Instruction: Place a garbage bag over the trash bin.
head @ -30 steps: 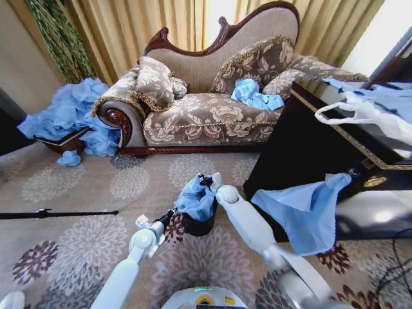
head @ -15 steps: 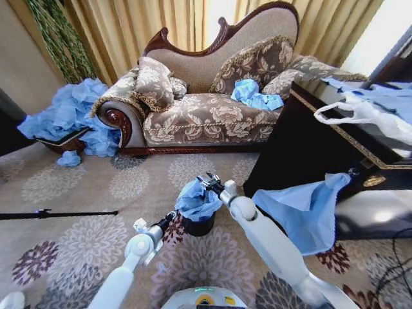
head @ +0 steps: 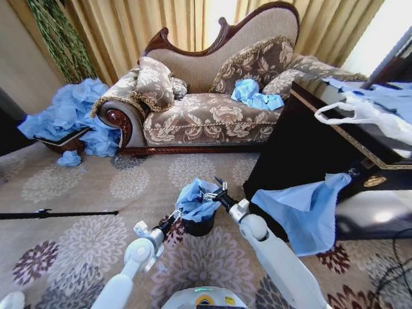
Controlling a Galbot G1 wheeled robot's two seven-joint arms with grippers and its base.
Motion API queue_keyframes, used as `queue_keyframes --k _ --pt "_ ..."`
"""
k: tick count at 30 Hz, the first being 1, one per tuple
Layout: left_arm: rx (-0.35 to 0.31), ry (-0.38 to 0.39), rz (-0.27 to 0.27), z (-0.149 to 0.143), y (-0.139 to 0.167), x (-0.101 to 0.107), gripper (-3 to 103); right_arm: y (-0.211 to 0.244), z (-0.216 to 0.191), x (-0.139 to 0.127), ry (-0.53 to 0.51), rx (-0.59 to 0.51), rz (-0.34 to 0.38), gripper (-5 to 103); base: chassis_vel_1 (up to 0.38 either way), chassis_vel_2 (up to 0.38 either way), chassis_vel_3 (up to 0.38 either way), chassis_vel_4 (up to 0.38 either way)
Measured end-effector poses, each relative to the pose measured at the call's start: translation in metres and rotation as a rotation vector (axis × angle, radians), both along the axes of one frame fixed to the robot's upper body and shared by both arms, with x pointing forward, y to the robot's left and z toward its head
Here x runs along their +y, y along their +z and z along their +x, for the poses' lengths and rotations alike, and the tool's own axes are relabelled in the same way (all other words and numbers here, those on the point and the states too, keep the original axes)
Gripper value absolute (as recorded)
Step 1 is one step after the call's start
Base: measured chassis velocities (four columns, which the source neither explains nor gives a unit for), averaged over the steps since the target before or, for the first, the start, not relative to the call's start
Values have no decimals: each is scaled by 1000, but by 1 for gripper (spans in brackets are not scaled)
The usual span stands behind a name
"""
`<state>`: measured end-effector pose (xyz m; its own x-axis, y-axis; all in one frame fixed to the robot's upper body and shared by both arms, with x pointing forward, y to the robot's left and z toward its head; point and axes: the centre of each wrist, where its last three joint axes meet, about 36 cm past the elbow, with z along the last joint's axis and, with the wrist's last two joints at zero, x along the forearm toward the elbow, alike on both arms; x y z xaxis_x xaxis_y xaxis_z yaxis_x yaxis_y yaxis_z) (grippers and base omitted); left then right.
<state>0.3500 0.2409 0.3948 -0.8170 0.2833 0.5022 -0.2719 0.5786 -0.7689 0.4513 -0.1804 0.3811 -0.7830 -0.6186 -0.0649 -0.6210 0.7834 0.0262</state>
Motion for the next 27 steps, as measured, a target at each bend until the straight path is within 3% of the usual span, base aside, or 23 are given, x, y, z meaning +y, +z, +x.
queue_keyframes --k 7,14,27 --pt "8 -24 23 -2 5 1 100 12 -33 -18 -144 -28 -18 100 0 0 0 0" --pt "58 -58 25 -15 -7 -6 99 24 -98 -12 -279 142 -26 100 0 0 0 0" --pt "110 -210 -41 -27 -25 -63 98 5 -112 -5 -365 220 -20 100 0 0 0 0"
